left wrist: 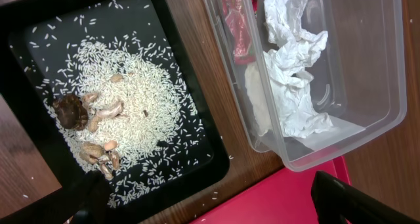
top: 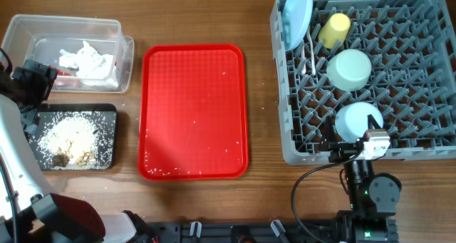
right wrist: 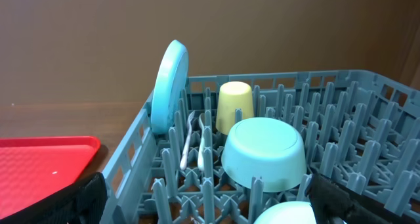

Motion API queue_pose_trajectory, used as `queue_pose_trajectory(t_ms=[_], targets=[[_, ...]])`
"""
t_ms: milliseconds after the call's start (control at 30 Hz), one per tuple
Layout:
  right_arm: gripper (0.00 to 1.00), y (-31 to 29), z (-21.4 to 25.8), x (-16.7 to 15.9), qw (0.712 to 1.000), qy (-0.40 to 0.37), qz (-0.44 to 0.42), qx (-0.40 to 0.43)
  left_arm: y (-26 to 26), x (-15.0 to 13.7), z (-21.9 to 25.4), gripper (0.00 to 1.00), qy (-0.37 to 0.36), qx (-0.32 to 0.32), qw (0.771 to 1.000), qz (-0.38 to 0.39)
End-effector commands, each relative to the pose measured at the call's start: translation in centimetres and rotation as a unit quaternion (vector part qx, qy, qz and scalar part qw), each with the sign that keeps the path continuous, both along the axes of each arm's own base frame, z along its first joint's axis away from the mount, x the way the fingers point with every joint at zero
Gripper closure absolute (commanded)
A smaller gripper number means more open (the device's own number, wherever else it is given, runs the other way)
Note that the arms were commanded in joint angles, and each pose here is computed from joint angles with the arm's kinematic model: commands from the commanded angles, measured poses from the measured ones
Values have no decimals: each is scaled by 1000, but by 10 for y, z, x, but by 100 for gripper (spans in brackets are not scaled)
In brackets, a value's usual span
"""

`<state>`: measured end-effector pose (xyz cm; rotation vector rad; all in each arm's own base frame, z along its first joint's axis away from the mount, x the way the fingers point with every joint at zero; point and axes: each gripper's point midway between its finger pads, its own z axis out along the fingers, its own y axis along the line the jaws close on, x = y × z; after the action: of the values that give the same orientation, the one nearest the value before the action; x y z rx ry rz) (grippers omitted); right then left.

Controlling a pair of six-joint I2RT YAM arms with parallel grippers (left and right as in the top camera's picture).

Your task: Sort waste into correct bins and load items into the dishwasher rack

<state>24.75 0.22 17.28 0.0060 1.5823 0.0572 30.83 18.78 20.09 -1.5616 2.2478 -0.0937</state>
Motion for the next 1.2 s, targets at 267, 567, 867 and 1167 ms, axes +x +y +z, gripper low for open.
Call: queue_pose_trajectory(t_ms=[267, 567, 867, 1167], targets=[[0, 0, 3, -1, 1000, -8, 2, -6, 1, 0, 2, 0, -4, 1, 1000, 1], [0, 0, 3, -1, 1000, -9, 2, -6, -7, -15, -11, 0, 49, 18, 997, -57], [0, 0, 3, -1, 1000, -8, 2, -6, -67, -3, -42, 0, 19, 100, 961, -256], [0, 0, 3, -1, 1000, -8, 2, -6, -123, -25, -53, 0, -120, 203, 913, -332]])
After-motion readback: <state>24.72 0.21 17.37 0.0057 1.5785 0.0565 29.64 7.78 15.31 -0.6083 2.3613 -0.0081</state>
